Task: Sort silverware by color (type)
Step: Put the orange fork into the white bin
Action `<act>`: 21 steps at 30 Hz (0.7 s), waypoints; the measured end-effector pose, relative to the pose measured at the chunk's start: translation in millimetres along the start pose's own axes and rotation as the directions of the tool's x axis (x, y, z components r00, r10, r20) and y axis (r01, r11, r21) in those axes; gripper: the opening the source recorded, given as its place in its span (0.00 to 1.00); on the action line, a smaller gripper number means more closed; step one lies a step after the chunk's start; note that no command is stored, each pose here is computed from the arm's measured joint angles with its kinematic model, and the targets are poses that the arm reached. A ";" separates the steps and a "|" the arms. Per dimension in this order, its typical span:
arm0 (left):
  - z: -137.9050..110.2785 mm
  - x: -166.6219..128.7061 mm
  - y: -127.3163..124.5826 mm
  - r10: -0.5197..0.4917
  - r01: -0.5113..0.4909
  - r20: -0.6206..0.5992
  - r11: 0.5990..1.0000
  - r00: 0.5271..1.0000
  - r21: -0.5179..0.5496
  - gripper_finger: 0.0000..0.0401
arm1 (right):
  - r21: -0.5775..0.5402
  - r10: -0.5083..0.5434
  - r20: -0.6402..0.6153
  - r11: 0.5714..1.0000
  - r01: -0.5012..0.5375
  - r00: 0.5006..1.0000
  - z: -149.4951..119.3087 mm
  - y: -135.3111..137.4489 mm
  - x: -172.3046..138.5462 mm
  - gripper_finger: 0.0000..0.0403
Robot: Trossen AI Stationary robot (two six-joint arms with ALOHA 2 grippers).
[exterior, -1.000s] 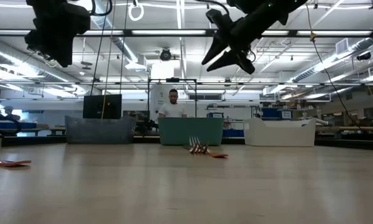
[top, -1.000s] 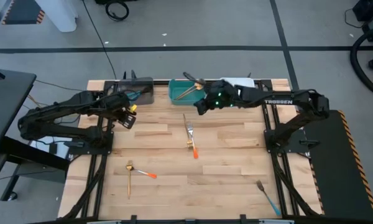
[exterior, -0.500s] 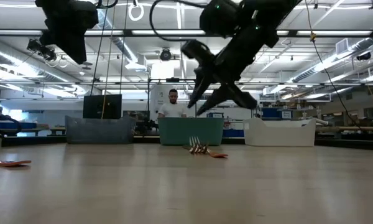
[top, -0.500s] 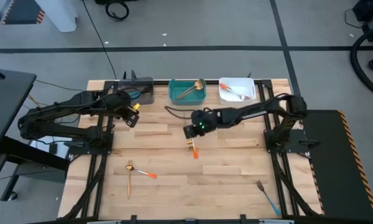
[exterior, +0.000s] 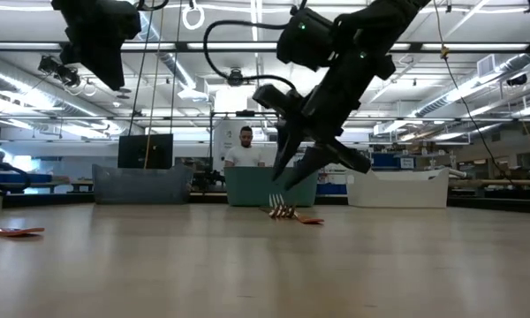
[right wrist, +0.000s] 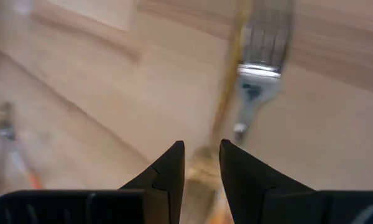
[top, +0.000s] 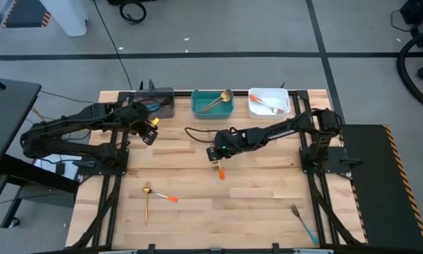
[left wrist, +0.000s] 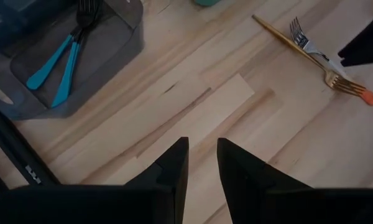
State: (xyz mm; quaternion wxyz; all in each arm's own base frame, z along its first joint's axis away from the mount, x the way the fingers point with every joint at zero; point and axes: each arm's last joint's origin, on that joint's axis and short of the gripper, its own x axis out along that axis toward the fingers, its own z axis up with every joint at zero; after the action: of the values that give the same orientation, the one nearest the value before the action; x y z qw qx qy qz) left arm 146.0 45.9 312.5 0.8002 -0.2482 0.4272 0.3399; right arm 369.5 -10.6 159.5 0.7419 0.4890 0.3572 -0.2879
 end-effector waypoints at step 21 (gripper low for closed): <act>2.6 0.0 -1.6 -0.016 0.015 0.025 0.999 1.000 0.030 0.23 | -0.044 -0.097 -0.023 0.994 0.096 0.995 -2.8 -14.8 22.4 0.27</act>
State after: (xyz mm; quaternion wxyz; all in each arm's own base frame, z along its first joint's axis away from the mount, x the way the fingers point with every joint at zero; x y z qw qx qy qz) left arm 148.6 46.6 314.0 0.8119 -0.2351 0.4201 0.3302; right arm 370.3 -15.0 132.9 0.7328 0.4590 0.3957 -0.3094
